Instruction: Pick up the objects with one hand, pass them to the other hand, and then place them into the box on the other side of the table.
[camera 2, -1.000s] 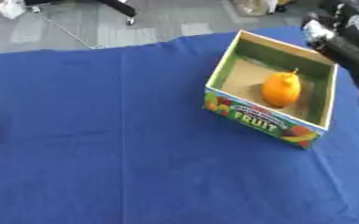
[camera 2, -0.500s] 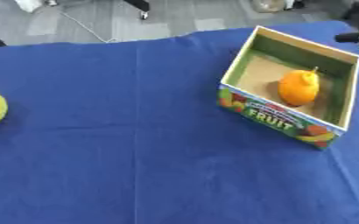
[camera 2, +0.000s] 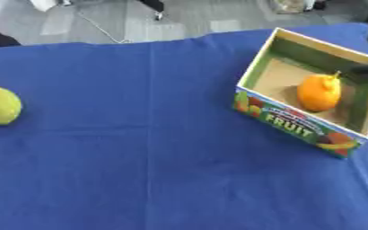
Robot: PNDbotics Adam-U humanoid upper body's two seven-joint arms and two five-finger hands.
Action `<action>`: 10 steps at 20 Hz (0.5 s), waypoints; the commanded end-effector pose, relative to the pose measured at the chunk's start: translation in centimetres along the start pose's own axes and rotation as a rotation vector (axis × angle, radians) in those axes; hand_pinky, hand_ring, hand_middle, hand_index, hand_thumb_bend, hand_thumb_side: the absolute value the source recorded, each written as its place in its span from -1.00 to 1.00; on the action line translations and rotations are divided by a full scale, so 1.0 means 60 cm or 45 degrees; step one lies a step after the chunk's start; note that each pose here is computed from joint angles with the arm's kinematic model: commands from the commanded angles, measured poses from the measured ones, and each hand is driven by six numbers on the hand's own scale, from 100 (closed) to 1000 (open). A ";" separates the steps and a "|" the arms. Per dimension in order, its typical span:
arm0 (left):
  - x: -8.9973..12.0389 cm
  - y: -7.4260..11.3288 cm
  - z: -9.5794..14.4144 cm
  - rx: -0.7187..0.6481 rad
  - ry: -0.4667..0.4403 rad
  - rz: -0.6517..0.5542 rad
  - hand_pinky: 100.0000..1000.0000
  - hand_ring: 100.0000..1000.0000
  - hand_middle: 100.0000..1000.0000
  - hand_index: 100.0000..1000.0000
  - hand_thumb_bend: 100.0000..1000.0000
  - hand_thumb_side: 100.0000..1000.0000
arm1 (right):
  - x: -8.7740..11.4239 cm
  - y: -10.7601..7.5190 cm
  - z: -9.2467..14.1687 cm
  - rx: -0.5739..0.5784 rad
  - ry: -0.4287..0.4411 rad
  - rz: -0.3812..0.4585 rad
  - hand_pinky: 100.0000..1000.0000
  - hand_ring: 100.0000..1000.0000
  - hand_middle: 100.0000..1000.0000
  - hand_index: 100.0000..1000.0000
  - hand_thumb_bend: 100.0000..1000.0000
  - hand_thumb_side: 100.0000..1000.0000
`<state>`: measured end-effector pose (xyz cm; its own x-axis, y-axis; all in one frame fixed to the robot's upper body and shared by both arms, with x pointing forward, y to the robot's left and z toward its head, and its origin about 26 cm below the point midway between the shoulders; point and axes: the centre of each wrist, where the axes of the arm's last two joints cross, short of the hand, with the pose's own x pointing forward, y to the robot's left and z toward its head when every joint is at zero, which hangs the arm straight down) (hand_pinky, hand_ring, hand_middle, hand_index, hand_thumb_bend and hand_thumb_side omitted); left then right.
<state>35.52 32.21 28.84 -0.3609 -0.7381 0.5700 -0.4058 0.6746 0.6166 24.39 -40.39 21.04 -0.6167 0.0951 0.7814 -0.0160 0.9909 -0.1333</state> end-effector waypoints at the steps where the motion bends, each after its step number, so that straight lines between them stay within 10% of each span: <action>1: -0.007 0.053 -0.034 -0.079 0.030 -0.173 0.42 0.45 0.31 0.44 0.08 -0.06 | 0.000 0.009 0.001 0.033 0.001 0.030 0.34 1.00 0.93 0.96 -1.00 -0.32; 10: -0.025 0.097 -0.113 -0.436 0.157 -0.539 0.58 0.56 0.43 0.54 0.75 -0.48 | -0.025 0.033 0.018 0.053 0.086 0.063 0.34 1.00 0.93 0.95 -1.00 -0.26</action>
<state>39.63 35.99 34.05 -0.1634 -0.9293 0.3313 -0.1985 0.3599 0.9116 24.56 -38.78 18.32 -0.5558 0.1272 0.8215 -0.0182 0.9861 -0.1650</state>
